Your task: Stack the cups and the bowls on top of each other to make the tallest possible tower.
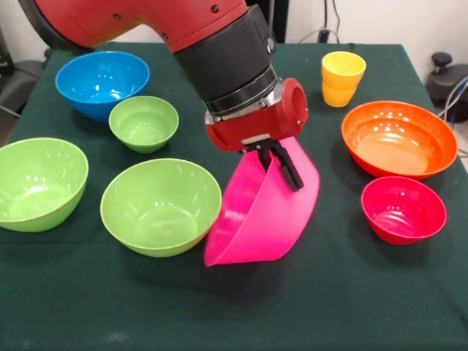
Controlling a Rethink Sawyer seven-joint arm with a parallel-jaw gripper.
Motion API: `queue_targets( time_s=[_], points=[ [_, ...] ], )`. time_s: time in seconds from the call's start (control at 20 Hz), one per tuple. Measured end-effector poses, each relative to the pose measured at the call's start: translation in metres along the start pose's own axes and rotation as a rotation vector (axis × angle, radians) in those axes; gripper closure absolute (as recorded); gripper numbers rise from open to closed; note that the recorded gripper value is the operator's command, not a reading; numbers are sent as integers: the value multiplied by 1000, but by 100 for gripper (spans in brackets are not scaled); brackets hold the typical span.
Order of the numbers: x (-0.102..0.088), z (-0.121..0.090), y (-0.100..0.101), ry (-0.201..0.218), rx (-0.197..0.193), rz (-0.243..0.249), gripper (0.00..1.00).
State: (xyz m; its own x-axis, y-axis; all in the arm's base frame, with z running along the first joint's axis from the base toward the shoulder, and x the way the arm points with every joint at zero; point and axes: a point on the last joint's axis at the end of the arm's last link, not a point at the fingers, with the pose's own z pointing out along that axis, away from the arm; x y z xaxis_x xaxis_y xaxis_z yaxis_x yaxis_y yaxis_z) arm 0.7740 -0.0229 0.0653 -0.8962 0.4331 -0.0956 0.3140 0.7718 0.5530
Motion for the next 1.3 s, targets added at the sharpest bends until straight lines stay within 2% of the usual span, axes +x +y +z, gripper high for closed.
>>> queue_targets(
  time_s=[0.15,0.45,0.8,1.0,1.3],
  points=[
    [2,-3,-3,17,18,-6,100],
    [8,-4,-14,68,30,10,100],
    [-1,-7,-23,130,27,39,100],
    [-10,-6,-26,142,22,53,100],
    [-16,-6,-27,137,16,60,100]
  ],
)
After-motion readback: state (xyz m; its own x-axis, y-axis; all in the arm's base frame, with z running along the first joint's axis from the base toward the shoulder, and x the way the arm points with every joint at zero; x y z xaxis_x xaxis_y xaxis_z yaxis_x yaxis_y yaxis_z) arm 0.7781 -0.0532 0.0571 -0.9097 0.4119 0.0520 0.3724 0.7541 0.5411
